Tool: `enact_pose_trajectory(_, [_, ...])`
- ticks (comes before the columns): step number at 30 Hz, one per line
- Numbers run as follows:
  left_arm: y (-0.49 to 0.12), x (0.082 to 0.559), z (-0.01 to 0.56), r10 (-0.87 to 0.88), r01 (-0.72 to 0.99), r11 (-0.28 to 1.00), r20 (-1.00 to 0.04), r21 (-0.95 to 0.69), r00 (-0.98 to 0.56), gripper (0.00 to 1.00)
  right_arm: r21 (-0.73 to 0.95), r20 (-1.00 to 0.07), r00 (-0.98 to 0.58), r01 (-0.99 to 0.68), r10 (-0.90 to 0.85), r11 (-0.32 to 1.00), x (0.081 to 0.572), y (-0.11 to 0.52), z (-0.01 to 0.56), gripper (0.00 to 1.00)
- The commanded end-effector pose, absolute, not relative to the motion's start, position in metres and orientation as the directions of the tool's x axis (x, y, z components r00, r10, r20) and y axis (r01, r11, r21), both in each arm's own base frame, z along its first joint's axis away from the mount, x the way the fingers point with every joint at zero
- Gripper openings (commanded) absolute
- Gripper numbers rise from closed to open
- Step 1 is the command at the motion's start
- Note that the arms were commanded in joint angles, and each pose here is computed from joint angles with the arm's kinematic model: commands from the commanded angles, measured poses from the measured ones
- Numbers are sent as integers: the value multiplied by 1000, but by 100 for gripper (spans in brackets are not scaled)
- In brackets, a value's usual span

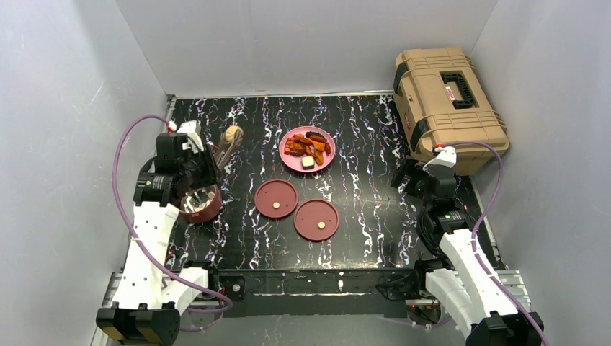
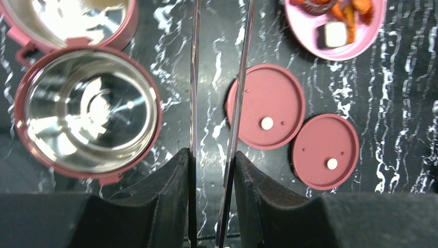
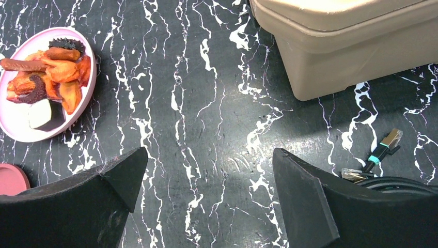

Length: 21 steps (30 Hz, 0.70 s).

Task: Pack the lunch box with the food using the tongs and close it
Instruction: Place the fake food in the packing box.

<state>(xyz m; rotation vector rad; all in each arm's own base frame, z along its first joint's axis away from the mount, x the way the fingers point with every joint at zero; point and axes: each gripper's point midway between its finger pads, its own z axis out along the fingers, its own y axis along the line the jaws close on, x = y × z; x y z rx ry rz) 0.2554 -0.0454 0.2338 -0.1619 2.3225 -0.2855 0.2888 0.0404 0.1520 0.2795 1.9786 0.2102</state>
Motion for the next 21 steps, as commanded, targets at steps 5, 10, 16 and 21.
enact_pose_trajectory(5, [0, 201, 245, -219, -218, 973, -643, -83, -734, 22, 261, -903, -327, 98, 279, 960, 299, 36, 176, 100])
enact_pose_trajectory(10, [9, 179, 256, -221, -250, 967, -636, -45, -739, 22, 250, -906, -329, 92, 266, 964, 300, 36, 175, 100])
enact_pose_trajectory(16, [17, 156, 256, -228, -283, 959, -602, -4, -765, 22, 249, -903, -337, 91, 265, 964, 299, 36, 172, 100])
enact_pose_trajectory(21, [18, 140, 254, -242, -299, 954, -557, 12, -795, 22, 243, -905, -334, 99, 263, 965, 298, 34, 168, 100])
